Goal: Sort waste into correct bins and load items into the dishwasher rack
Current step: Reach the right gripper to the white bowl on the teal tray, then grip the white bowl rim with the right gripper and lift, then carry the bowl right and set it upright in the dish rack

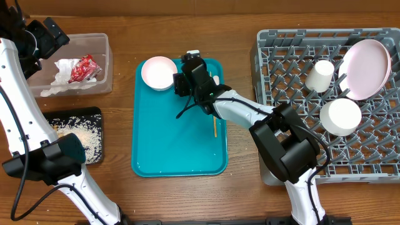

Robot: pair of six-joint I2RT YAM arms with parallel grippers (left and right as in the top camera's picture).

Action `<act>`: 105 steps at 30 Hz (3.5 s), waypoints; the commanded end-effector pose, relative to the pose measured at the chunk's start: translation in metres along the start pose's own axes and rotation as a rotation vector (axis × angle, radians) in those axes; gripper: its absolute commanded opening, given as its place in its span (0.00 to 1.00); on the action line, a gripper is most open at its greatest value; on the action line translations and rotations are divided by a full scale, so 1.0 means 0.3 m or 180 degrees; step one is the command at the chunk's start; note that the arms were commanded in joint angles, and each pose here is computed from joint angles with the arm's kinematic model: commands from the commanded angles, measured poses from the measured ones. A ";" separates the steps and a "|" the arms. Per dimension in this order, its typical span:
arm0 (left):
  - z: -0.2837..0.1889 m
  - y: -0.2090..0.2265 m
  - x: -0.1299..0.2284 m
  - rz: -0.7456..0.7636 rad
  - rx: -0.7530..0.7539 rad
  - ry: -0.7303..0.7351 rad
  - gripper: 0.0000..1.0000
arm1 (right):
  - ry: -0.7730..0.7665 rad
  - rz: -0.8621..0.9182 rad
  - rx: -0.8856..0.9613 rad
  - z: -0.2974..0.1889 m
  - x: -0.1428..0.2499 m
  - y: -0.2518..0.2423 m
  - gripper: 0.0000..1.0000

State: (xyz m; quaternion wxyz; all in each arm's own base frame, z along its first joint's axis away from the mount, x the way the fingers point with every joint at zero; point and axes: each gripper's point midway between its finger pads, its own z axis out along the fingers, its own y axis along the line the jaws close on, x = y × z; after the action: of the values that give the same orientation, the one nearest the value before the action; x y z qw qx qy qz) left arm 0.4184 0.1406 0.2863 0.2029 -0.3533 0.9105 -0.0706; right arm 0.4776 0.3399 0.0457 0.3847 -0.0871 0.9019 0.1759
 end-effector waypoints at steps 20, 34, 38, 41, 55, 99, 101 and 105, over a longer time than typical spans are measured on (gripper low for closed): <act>0.003 -0.013 0.005 0.0001 0.0022 0.0013 1.00 | 0.0324 0.0144 0.0309 -0.284 -0.160 0.013 0.09; 0.003 -0.015 0.006 0.0007 0.0024 0.0014 1.00 | 0.0820 -0.0864 -0.0955 -0.222 0.059 0.324 0.49; 0.003 -0.015 0.006 0.0006 0.0024 0.0014 1.00 | 0.0917 -0.1293 -0.1121 -0.202 0.154 0.389 0.50; 0.003 -0.015 0.006 0.0008 0.0024 0.0014 1.00 | 0.0902 -0.1435 -0.0945 -0.184 0.186 0.396 0.53; 0.003 -0.015 0.006 0.0006 0.0024 0.0014 1.00 | 0.0870 -0.1473 -0.0616 -0.109 0.206 0.325 0.53; 0.003 -0.015 0.006 0.0006 0.0024 0.0014 1.00 | 0.0254 0.2226 -0.1628 -1.206 -0.348 -0.726 0.04; 0.003 -0.015 0.006 0.0006 0.0024 0.0014 1.00 | 0.0180 0.2284 -0.1565 -1.264 -0.305 -0.786 0.04; 0.003 -0.015 0.006 0.0006 0.0024 0.0014 1.00 | -0.0299 0.2405 -0.1765 -1.420 -0.256 -0.859 0.04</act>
State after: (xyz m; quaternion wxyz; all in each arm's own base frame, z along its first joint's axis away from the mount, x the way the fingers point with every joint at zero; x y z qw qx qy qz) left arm 0.4183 0.1406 0.2863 0.2027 -0.3533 0.9105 -0.0706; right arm 0.3371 -0.0401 0.2827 0.1860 0.2223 0.8070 0.5144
